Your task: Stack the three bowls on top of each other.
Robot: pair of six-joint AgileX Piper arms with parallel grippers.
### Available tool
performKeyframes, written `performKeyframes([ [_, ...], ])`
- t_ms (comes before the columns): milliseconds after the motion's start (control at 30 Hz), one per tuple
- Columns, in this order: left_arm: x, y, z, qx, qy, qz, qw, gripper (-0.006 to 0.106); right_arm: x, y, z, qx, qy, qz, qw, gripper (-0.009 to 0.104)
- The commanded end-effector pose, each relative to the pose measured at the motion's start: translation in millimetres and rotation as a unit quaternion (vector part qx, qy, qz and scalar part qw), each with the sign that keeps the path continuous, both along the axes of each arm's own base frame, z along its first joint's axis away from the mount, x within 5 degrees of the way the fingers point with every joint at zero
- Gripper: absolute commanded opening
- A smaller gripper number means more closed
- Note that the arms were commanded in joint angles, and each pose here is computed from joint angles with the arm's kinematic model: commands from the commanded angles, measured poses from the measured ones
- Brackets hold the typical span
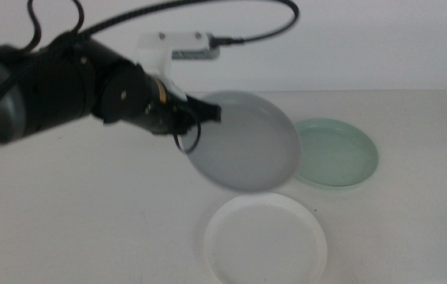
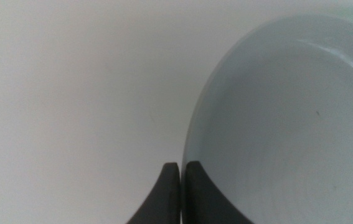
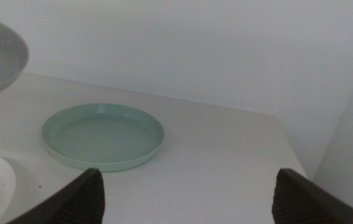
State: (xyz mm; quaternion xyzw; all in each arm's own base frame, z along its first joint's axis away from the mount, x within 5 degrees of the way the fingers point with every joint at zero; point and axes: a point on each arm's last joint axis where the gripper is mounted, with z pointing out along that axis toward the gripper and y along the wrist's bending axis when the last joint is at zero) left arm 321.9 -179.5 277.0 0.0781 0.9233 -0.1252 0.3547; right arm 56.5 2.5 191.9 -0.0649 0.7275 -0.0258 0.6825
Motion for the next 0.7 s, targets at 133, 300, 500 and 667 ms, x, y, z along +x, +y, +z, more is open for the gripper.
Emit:
performKeyframes([
  [133,-44.9,-20.8,13.9,-0.032,-0.025,-0.054,0.998,0.0,-2.2,-0.1,10.5,-0.003,-0.054,-0.001,0.999,0.094],
  [300,-57.3,-33.7,-6.2,-0.04,-0.001,-0.064,0.997,0.0,-2.2,-0.1,10.5,-0.003,-0.054,-0.001,0.999,0.094],
  [500,-57.1,-37.4,-32.0,-0.038,0.028,-0.057,0.997,0.0,-2.2,-0.1,10.5,-0.003,-0.054,-0.001,0.999,0.094],
  [667,-53.5,-41.2,-49.7,-0.028,0.056,-0.05,0.997,0.0,-2.2,-0.1,10.5,-0.003,-0.054,-0.001,0.999,0.094],
])
